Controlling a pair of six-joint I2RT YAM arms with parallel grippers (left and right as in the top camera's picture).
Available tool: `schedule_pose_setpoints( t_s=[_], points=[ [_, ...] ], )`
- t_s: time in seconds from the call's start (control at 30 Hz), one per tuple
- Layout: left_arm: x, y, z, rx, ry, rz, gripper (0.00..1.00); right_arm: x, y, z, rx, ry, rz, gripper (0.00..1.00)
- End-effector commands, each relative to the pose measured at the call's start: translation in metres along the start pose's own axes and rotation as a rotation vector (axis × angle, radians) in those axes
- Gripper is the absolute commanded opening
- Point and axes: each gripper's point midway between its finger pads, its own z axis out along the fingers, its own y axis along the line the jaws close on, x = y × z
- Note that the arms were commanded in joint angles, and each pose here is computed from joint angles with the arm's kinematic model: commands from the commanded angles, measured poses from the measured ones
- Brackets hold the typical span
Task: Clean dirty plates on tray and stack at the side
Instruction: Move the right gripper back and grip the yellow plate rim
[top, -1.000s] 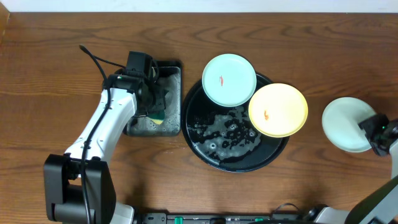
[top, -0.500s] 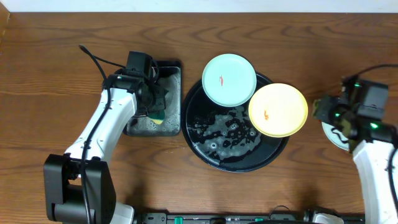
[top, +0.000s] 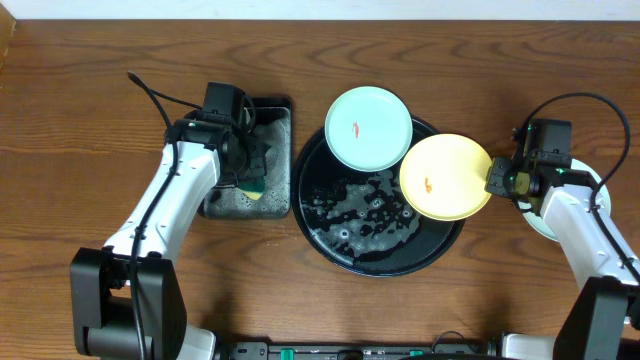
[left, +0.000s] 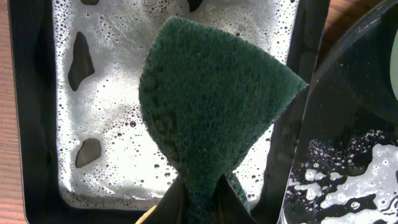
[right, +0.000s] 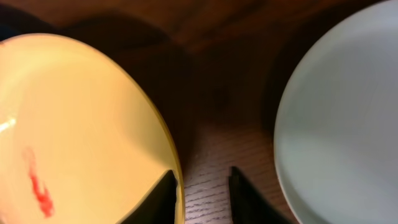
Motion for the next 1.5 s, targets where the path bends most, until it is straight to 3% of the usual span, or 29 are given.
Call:
schedule_pose_setpoints(
  t_s=[0.0,0.13,0.33,0.6,0.83,0.97,1.23,1.47],
  points=[
    [0.001,0.003,0.002,-0.009,0.007,0.012,0.1,0.007,0.0,0.005,0.016,0.021,-0.017,0.21],
    [0.001,0.003,0.002,-0.008,0.005,0.012,0.1,0.013,-0.001,0.008,0.019,0.038,-0.018,0.2],
    [0.001,0.003,0.002,-0.008,0.005,0.012,0.1,0.03,-0.004,0.015,0.025,0.073,-0.015,0.0],
    [0.001,0.003,0.002,-0.008,0.006,0.012,0.1,0.013,0.012,-0.036,-0.066,-0.007,0.0,0.01],
    [0.003,0.004,0.002,-0.011,0.015,0.012,0.1,0.037,0.048,-0.07,-0.219,0.03,-0.056,0.01],
    [0.003,0.004,0.002,-0.011,0.016,0.011,0.1,0.062,0.074,-0.068,-0.261,0.105,-0.104,0.01],
    [0.003,0.004,0.002,-0.011,0.016,0.011,0.1,0.106,0.093,-0.034,-0.19,0.23,0.013,0.01],
    [0.003,0.004,0.002,-0.011,0.016,0.011,0.1,0.094,0.109,-0.024,-0.209,0.143,-0.152,0.06]
  ],
)
